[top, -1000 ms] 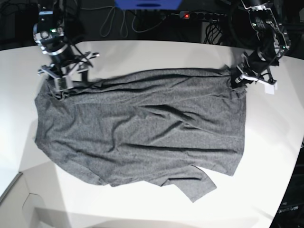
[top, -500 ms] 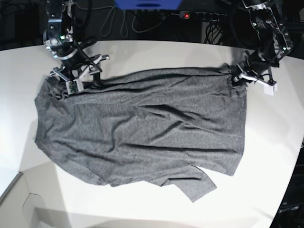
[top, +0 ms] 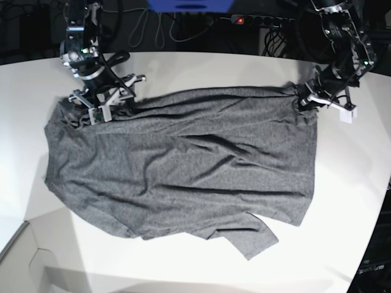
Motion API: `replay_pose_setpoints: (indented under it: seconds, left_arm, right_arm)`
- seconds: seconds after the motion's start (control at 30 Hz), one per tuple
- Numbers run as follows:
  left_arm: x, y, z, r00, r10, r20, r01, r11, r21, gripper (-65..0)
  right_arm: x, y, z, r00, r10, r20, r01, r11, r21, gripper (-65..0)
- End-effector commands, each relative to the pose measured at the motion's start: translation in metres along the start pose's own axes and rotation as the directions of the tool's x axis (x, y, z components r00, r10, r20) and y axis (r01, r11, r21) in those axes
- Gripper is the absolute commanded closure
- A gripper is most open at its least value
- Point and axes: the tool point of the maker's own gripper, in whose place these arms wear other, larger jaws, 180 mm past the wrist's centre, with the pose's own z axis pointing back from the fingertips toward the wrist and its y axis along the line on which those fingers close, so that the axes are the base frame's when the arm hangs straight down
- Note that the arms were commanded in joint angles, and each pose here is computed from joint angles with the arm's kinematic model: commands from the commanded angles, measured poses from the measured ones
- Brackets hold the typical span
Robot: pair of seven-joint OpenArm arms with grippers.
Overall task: Layout the t-shirt on the table in an organized manner, then fold the t-shirt properly
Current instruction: 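Hold the collar edge with both grippers and shift the right gripper inward, then pull the collar edge with the right gripper away from the left gripper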
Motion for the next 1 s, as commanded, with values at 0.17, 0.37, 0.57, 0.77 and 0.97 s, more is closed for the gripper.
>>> replay_pose_setpoints:
  seconds: [0.17,0.37,0.57,0.77,0.97]
  left_arm:
    - [0.013,-0.005,0.004,0.999,-0.016,0.032,0.016,1.000,-0.014,-0.3]
    - [0.013,-0.005,0.004,0.999,-0.015,0.033,0.016,1.000,-0.014,-0.3]
    - [0.019,-0.002,0.007,0.999,-0.030,0.038,0.030,1.000,-0.006,-0.3]
    - [0.049,-0.009,0.023,0.993,-0.035,0.116,0.040,0.998,-0.044,-0.3]
    - [0.069,-0.007,0.037,0.986,-0.036,0.162,0.045,0.997,-0.057,-0.3]
  right_arm:
    - [0.006,-0.002,-0.003,0.999,-0.011,0.030,0.011,1.000,-0.001,-36.5]
    - [0.006,-0.001,-0.004,1.000,-0.010,0.029,0.010,1.000,0.004,-22.4]
    - [0.014,0.001,0.011,0.998,0.007,0.055,-0.007,1.000,-0.004,0.0]
    - [0.016,0.007,0.033,0.997,0.027,0.071,-0.027,1.000,-0.003,0.0]
    - [-0.004,0.024,0.050,0.999,0.024,0.027,-0.025,0.999,0.031,0.0]
